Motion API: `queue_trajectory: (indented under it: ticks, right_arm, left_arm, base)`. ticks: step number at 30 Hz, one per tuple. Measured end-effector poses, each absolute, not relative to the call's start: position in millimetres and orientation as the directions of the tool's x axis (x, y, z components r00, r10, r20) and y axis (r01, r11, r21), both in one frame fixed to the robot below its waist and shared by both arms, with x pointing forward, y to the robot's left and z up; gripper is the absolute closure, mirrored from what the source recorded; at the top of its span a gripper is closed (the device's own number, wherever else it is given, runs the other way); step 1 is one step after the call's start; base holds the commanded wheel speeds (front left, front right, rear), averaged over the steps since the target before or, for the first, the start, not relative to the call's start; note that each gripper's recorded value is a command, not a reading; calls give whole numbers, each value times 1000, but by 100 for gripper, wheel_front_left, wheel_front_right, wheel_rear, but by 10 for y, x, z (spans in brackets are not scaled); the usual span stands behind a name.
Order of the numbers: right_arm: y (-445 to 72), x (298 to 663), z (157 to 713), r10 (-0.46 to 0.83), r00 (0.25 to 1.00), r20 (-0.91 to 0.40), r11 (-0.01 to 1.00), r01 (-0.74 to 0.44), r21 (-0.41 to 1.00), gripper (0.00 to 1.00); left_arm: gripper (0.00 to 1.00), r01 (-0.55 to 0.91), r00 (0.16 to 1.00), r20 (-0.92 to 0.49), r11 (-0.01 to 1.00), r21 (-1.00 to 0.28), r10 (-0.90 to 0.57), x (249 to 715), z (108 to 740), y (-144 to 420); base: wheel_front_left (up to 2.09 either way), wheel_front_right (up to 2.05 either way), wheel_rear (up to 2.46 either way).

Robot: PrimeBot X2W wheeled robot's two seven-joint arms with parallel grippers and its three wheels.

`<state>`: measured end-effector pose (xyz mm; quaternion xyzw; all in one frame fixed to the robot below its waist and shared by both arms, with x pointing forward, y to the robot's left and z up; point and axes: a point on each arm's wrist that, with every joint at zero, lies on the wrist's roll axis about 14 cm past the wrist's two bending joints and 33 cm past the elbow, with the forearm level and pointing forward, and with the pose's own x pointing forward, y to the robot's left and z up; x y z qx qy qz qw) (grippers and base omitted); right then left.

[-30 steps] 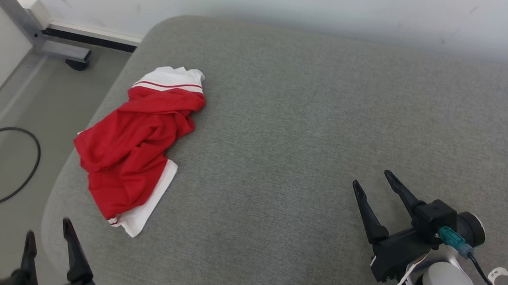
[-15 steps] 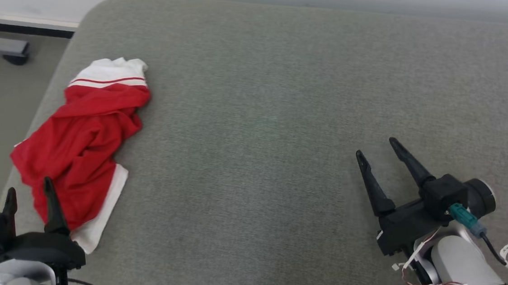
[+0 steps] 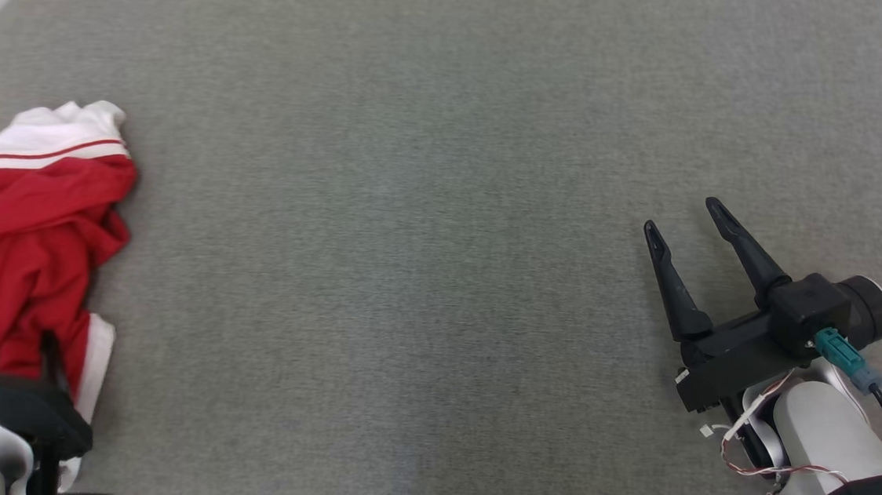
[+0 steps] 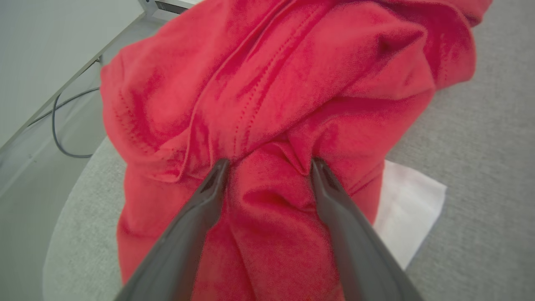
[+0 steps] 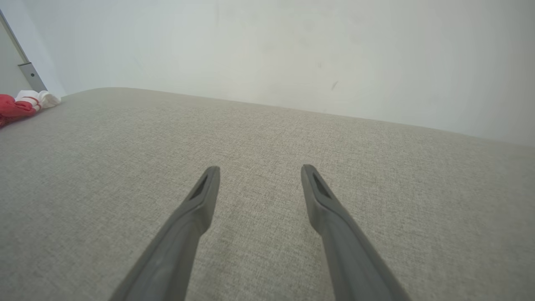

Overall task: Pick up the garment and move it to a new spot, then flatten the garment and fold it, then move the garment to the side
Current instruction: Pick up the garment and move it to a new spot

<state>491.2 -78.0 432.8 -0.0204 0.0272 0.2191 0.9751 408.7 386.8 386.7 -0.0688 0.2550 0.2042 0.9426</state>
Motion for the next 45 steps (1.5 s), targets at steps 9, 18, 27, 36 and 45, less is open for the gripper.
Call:
queue_trajectory:
  ticks: [9,18,27,36,45]
  right_arm:
    - [-983,4889,4269,368,926,-82,929,-371,-16,0]
    - [-886,4800,4504,354,935,-34,935,-353,26,0]
    - [-1007,4694,4725,293,956,10,954,-293,60,0]
    - [-1463,4564,4822,164,986,22,984,-165,65,0]
    - [-1918,4344,4853,41,999,15,998,-41,54,0]
  left_arm:
    - [100,-399,771,-539,917,9,341,4233,3753,3836]
    - [100,-201,962,-168,974,108,217,5013,5021,3620]
    - [100,115,984,114,976,185,-138,5446,6016,2444]
    - [100,471,860,217,882,10,-462,5363,6060,750]
    - [33,631,774,136,770,-94,-618,5056,5563,-181]
  base:
    - [0,0,0]
    - [0,0,0]
    - [0,0,0]
    - [0,0,0]
    - [0,0,0]
